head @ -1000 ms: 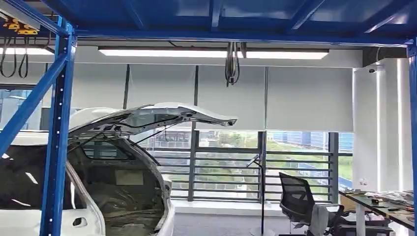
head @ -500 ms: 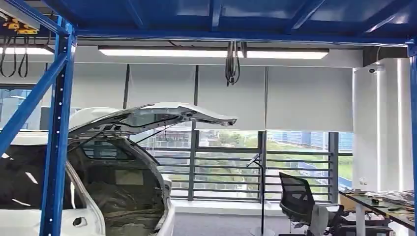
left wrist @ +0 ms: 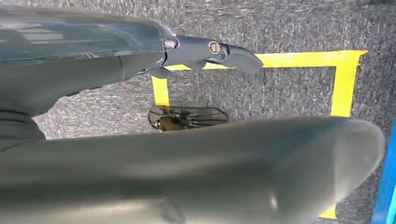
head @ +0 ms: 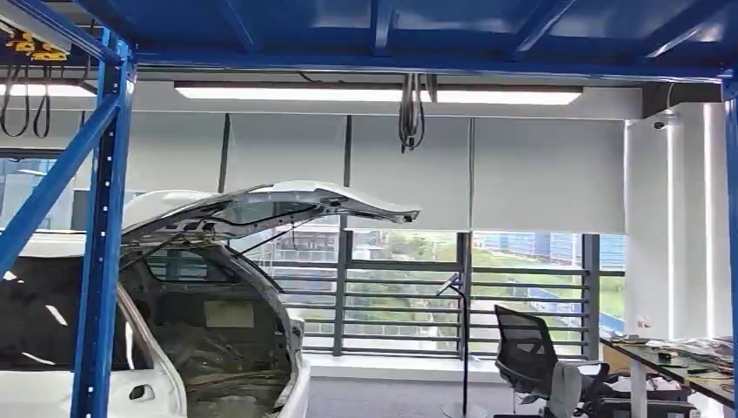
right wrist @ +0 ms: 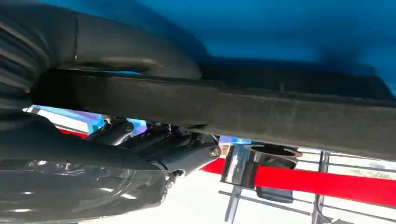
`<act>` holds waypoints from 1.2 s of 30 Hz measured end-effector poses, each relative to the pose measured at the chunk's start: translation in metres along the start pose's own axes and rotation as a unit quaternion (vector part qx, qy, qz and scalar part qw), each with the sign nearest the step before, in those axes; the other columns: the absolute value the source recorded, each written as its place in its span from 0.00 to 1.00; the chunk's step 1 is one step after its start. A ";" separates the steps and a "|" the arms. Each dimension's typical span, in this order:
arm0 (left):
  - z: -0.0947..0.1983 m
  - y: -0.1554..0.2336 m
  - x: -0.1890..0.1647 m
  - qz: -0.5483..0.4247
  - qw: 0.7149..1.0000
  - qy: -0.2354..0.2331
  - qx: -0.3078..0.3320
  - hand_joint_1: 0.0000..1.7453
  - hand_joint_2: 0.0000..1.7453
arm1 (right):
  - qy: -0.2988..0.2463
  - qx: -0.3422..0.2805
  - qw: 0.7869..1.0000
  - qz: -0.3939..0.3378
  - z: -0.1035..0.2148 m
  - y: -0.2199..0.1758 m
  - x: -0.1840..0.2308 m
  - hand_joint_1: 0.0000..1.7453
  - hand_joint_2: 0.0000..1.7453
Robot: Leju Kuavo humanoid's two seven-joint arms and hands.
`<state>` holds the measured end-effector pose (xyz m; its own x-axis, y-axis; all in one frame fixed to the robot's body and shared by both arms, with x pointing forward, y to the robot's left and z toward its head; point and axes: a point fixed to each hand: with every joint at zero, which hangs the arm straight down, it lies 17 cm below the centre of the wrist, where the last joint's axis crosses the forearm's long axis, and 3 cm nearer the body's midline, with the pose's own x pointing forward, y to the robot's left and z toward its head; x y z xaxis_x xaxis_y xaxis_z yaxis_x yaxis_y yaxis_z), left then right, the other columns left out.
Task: Take the parts from the cabinet and place them on the table.
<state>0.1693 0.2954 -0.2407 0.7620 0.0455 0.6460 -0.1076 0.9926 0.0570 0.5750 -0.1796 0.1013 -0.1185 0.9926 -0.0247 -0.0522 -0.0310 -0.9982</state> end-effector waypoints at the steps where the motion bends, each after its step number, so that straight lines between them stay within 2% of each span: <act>1: 0.000 0.001 0.001 -0.001 1.000 -0.003 0.001 0.00 1.00 | 0.001 -0.003 1.000 -0.001 0.001 -0.001 -0.001 1.00 1.00; 6: -0.001 0.007 0.002 0.012 1.000 -0.005 0.015 0.00 1.00 | -0.013 -0.037 0.999 -0.016 0.009 -0.019 0.002 1.00 1.00; 10: -0.001 0.012 0.004 0.030 0.999 -0.008 0.024 0.00 1.00 | -0.053 -0.099 0.992 -0.050 0.016 -0.075 0.027 1.00 1.00; 12: -0.001 0.014 0.010 0.042 0.999 -0.023 0.026 0.00 1.00 | -0.099 -0.139 0.978 -0.120 0.027 -0.117 0.052 1.00 1.00; 13: -0.001 0.015 0.014 0.057 0.997 -0.034 0.027 0.00 1.00 | -0.140 -0.152 0.961 -0.184 0.037 -0.140 0.071 1.00 1.00; 15: -0.002 0.019 0.023 0.083 0.995 -0.051 0.033 0.00 1.00 | -0.215 -0.178 0.907 -0.316 0.066 -0.188 0.100 1.00 1.00; 16: -0.002 0.021 0.025 0.091 0.994 -0.054 0.037 0.00 1.00 | -0.239 -0.190 0.884 -0.354 0.078 -0.208 0.109 1.00 1.00; 18: -0.003 0.024 0.030 0.102 0.992 -0.062 0.042 0.00 1.00 | -0.273 -0.206 0.859 -0.382 0.095 -0.236 0.119 1.00 1.00; 19: -0.003 0.026 0.033 0.108 0.991 -0.069 0.047 0.00 1.00 | -0.303 -0.197 0.838 -0.408 0.105 -0.243 0.127 1.00 1.00; 20: -0.003 0.029 0.038 0.113 0.989 -0.085 0.053 0.00 1.00 | -0.348 -0.183 0.798 -0.457 0.122 -0.250 0.137 1.00 1.00; 21: -0.003 0.031 0.045 0.115 0.987 -0.099 0.058 0.00 1.00 | -0.380 -0.166 0.752 -0.512 0.137 -0.257 0.143 1.00 1.00; 22: -0.003 0.033 0.051 0.109 0.986 -0.112 0.062 0.00 1.00 | -0.420 -0.122 0.684 -0.583 0.154 -0.265 0.154 1.00 1.00; 24: -0.007 0.032 0.062 0.100 0.986 -0.121 0.060 0.00 1.00 | -0.505 -0.007 0.519 -0.690 0.193 -0.281 0.175 1.00 1.00; 25: -0.009 0.032 0.064 0.100 0.986 -0.121 0.059 0.00 1.00 | -0.542 0.039 0.427 -0.723 0.216 -0.290 0.179 1.00 1.00; 26: -0.009 0.033 0.064 0.101 0.986 -0.119 0.060 0.00 1.00 | -0.562 0.067 0.363 -0.740 0.232 -0.297 0.182 1.00 1.00; 27: -0.009 0.035 0.063 0.100 0.986 -0.117 0.061 0.00 1.00 | -0.573 0.089 0.319 -0.750 0.243 -0.300 0.187 1.00 1.00; 28: -0.008 0.036 0.062 0.102 0.986 -0.116 0.060 0.00 1.00 | -0.579 0.104 0.297 -0.752 0.252 -0.300 0.193 1.00 1.00; 29: -0.008 0.039 0.060 0.104 0.986 -0.115 0.061 0.00 1.00 | -0.587 0.118 0.297 -0.744 0.262 -0.298 0.207 1.00 1.00; 31: -0.006 0.042 0.055 0.108 0.986 -0.113 0.064 0.00 1.00 | -0.607 0.143 0.322 -0.712 0.285 -0.291 0.235 1.00 1.00; 33: -0.003 0.046 0.050 0.111 0.985 -0.111 0.069 0.00 1.00 | -0.621 0.163 0.318 -0.698 0.305 -0.290 0.249 1.00 1.00; 36: 0.000 0.057 0.040 0.111 0.985 -0.102 0.082 0.00 1.00 | -0.629 0.173 0.312 -0.691 0.316 -0.291 0.256 1.00 1.00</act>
<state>0.1937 0.3538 -0.2118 0.5662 0.2185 0.7948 -0.3706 0.9288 0.0087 0.2462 0.0463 0.4026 -0.0308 -0.7381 0.6740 -0.9931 0.0987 0.0626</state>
